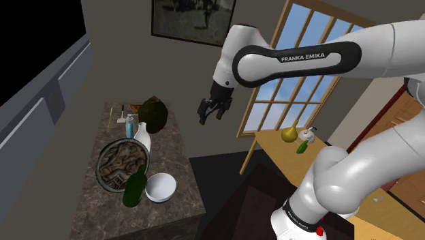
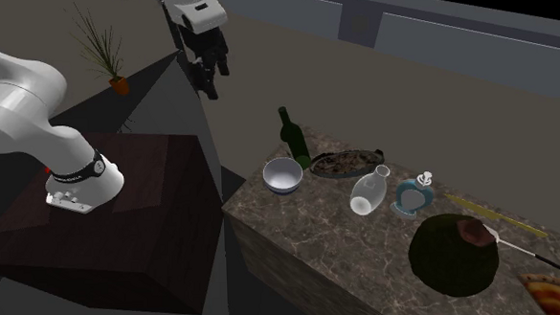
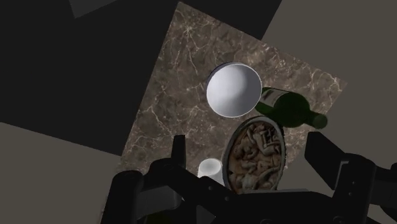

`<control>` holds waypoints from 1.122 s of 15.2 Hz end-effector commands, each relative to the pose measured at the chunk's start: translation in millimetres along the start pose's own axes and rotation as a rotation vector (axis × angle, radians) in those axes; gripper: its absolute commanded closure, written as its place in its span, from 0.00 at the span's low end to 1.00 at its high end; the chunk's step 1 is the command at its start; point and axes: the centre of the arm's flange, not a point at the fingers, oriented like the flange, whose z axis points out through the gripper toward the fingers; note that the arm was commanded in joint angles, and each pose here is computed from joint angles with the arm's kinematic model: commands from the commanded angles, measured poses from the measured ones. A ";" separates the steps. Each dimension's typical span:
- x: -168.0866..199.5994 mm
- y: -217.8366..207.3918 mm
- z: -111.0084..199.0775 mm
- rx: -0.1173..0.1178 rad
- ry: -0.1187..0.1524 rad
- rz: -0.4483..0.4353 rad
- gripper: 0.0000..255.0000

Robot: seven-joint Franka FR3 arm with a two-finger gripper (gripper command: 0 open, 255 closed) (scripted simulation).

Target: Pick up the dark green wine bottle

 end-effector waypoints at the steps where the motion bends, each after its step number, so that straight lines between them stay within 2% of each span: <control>1: 11.6 -19.8 19.6 0.004 -0.002 -0.008 0.00; 17: 84.1 -144.2 173.7 0.026 -0.033 -0.073 0.00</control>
